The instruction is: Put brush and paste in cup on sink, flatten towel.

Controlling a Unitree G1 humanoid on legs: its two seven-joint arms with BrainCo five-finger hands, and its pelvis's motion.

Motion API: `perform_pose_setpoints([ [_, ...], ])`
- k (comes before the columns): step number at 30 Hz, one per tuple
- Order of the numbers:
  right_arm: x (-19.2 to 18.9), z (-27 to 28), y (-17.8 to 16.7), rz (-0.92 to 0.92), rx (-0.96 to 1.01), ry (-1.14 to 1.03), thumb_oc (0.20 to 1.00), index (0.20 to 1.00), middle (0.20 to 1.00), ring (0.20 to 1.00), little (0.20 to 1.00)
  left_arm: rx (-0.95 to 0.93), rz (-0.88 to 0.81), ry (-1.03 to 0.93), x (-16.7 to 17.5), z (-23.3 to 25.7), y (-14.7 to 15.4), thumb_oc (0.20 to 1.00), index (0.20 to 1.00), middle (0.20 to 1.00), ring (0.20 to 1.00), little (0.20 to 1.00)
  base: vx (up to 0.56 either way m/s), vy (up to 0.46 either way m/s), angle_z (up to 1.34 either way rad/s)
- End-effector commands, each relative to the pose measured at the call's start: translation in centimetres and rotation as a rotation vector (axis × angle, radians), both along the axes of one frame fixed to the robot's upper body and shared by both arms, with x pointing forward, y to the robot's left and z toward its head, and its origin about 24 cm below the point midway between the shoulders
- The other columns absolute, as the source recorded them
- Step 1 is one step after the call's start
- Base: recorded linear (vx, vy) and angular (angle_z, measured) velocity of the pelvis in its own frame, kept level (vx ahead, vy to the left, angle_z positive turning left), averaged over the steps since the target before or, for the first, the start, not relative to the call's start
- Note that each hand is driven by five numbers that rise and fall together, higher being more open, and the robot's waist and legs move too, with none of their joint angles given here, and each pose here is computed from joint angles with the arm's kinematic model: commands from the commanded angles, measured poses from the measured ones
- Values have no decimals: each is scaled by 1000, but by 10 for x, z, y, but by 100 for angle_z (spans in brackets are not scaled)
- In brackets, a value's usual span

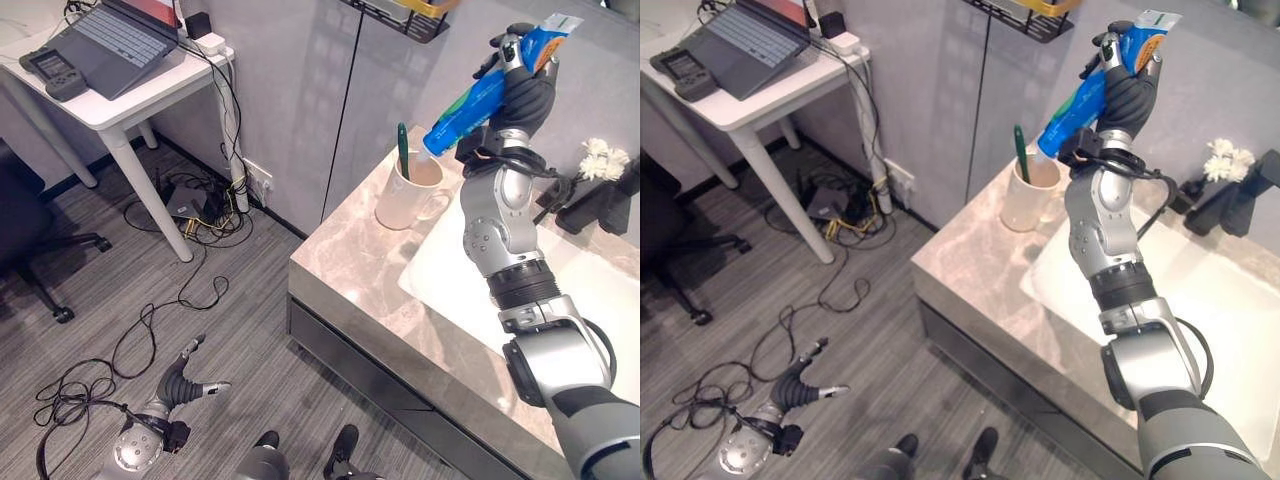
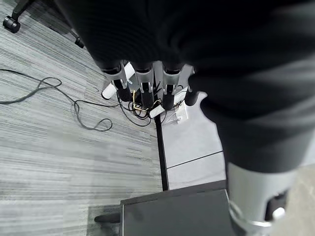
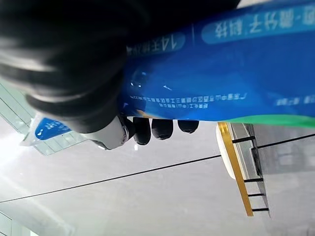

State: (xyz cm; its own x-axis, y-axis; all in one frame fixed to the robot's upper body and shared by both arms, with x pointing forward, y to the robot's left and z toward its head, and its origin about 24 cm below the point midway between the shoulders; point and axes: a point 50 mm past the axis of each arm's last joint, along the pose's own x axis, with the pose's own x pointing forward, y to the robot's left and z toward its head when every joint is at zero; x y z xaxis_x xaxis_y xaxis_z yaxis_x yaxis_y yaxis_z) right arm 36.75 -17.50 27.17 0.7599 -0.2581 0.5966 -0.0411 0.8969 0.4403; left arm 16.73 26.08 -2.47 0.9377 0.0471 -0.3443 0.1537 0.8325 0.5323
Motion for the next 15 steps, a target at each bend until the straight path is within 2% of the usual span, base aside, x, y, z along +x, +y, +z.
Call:
perform_pose_setpoints([
  [1,-12,26,7,28,-95,-136,200,200,200,200,200,37,-84,-74,6,19,1,1000,1000,1000,1000,1000,0,0,0],
  [15,-6,16,17,13,-160,-82,200,200,200,200,200,55,-87,-64,2,17,3,1000,1000,1000,1000,1000,-5,-1,-3],
])
